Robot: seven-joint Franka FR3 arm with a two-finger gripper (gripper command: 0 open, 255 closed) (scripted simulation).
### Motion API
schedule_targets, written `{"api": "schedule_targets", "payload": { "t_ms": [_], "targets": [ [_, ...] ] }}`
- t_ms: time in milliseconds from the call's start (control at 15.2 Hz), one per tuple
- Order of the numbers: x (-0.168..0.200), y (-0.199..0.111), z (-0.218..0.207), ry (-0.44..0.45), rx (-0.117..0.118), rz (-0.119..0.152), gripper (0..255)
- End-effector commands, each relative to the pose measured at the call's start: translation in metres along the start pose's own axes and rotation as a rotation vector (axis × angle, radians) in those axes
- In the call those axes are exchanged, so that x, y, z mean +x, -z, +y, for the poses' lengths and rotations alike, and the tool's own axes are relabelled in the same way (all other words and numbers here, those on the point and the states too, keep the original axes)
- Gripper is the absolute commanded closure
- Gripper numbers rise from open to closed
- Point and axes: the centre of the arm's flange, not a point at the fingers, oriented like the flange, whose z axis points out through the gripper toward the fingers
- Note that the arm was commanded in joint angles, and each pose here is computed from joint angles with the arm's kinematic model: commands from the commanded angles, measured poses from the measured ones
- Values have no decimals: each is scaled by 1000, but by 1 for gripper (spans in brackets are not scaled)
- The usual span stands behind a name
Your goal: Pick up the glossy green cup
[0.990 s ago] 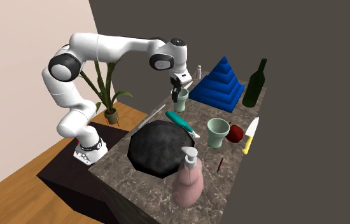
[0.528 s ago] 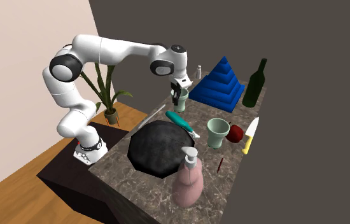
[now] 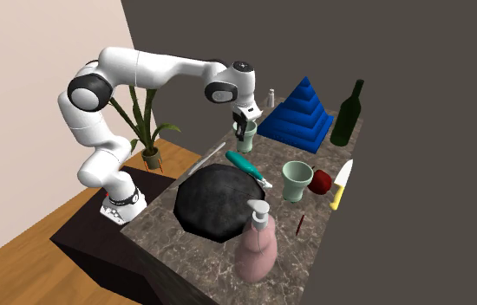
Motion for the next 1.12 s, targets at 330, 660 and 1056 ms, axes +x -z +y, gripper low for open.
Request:
{"api": "schedule_targets", "payload": {
  "t_ms": [330,660,1056],
  "targets": [
    [-1,25,-4,0,-1,-2,255],
    [-2,51,-9,0,-1,-2,255],
    [-4,78,-13,0,-1,-2,255]
  ]
}}
